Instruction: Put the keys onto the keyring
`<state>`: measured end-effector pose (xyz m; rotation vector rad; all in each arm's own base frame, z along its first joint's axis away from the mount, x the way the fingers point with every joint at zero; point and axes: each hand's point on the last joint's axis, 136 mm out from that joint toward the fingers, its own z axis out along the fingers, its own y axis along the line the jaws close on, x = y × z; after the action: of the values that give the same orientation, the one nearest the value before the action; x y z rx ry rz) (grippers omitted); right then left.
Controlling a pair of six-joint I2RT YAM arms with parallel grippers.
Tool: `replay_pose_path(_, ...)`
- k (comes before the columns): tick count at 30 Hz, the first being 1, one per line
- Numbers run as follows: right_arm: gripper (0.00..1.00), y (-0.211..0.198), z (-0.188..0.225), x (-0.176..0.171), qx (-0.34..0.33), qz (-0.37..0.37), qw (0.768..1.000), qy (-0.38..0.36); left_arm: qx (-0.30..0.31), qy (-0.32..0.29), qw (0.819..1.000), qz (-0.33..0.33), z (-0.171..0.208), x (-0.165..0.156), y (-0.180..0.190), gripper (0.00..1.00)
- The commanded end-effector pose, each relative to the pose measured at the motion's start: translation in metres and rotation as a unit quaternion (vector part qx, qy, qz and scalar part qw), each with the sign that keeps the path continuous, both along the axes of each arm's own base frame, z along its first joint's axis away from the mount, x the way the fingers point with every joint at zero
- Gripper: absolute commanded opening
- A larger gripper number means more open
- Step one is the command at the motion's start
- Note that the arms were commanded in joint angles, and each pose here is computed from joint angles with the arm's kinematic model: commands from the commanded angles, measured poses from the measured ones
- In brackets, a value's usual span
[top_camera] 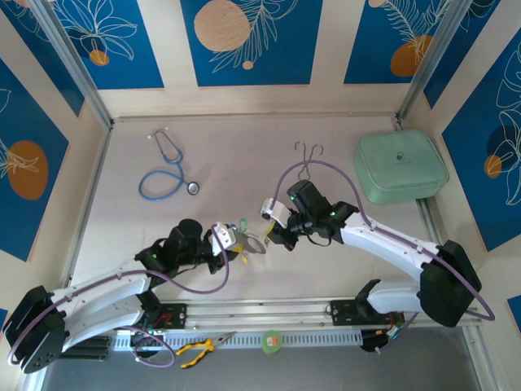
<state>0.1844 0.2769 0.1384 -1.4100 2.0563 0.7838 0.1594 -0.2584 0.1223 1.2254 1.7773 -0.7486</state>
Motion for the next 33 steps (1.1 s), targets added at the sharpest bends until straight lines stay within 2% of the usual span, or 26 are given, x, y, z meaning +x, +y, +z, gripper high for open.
replay_pose_path(1,0.0,0.008,0.016,-0.024,0.054,0.102,0.993,-0.028,-0.038,0.011,0.999,-0.019,0.013,-0.006,-0.013,0.0)
replay_pose_path(9,0.0,0.023,0.022,-0.042,0.084,0.156,0.984,0.002,-0.044,0.027,0.998,-0.022,0.011,-0.006,-0.016,0.0)
replay_pose_path(33,0.0,0.047,0.011,-0.036,0.08,0.159,0.984,0.009,-0.052,0.045,0.997,-0.042,0.012,-0.012,-0.023,0.0)
